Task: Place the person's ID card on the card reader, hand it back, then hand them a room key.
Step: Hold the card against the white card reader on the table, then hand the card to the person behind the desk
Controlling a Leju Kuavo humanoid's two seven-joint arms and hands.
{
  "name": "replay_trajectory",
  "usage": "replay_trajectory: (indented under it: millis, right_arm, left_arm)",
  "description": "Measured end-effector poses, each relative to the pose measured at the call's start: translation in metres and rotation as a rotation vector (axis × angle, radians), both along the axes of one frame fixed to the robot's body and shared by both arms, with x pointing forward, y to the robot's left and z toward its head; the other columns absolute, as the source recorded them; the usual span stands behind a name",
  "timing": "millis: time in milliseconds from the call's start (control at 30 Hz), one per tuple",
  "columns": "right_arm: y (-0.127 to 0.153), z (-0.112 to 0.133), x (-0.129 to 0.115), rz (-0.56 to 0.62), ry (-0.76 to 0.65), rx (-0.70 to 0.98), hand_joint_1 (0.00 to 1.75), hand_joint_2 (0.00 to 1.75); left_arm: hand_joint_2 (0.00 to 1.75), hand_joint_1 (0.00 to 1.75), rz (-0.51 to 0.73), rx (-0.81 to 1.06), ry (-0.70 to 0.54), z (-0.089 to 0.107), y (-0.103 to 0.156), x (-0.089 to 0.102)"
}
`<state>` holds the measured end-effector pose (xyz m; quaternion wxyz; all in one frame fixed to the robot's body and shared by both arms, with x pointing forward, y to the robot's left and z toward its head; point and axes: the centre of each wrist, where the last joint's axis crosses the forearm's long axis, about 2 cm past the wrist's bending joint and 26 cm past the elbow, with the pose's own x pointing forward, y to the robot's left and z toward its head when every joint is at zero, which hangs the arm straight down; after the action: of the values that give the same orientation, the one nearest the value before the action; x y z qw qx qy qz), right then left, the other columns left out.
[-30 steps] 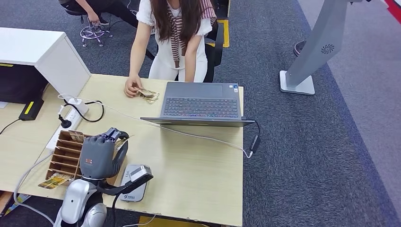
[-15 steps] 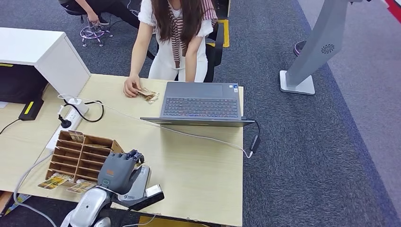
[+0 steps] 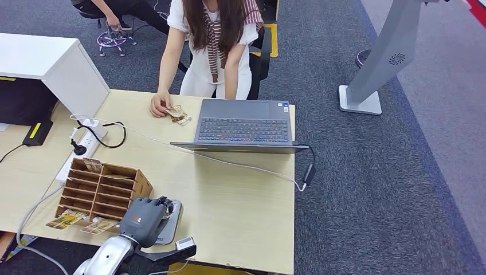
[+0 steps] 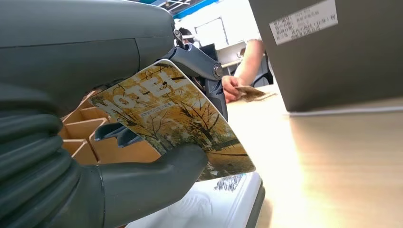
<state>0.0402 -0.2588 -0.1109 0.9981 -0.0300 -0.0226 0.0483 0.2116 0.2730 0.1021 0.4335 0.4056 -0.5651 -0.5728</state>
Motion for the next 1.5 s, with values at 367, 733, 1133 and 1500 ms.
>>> replay_trajectory:
  millis: [367, 733, 1133, 1500]
  right_arm:
    - [0.0, 0.0, 0.0, 0.0, 0.008, -0.004, 0.0, 0.0]
    - [0.0, 0.0, 0.0, 0.001, 0.01, -0.004, 0.0, 0.0]
    - [0.0, 0.0, 0.0, 0.002, 0.004, -0.004, 0.0, 0.0]
    - [0.0, 0.0, 0.0, 0.008, -0.007, -0.006, 0.0, 0.0]
  left_arm:
    - [1.75, 1.75, 0.066, 0.057, 0.085, -0.008, 0.01, 0.0]
    - [1.75, 1.75, 0.081, 0.083, 0.118, -0.008, 0.018, 0.003]
    - [1.75, 1.75, 0.04, 0.026, 0.011, 0.0, 0.014, 0.011]
    - [1.75, 1.75, -0.003, -0.078, -0.222, 0.031, -0.006, 0.031]
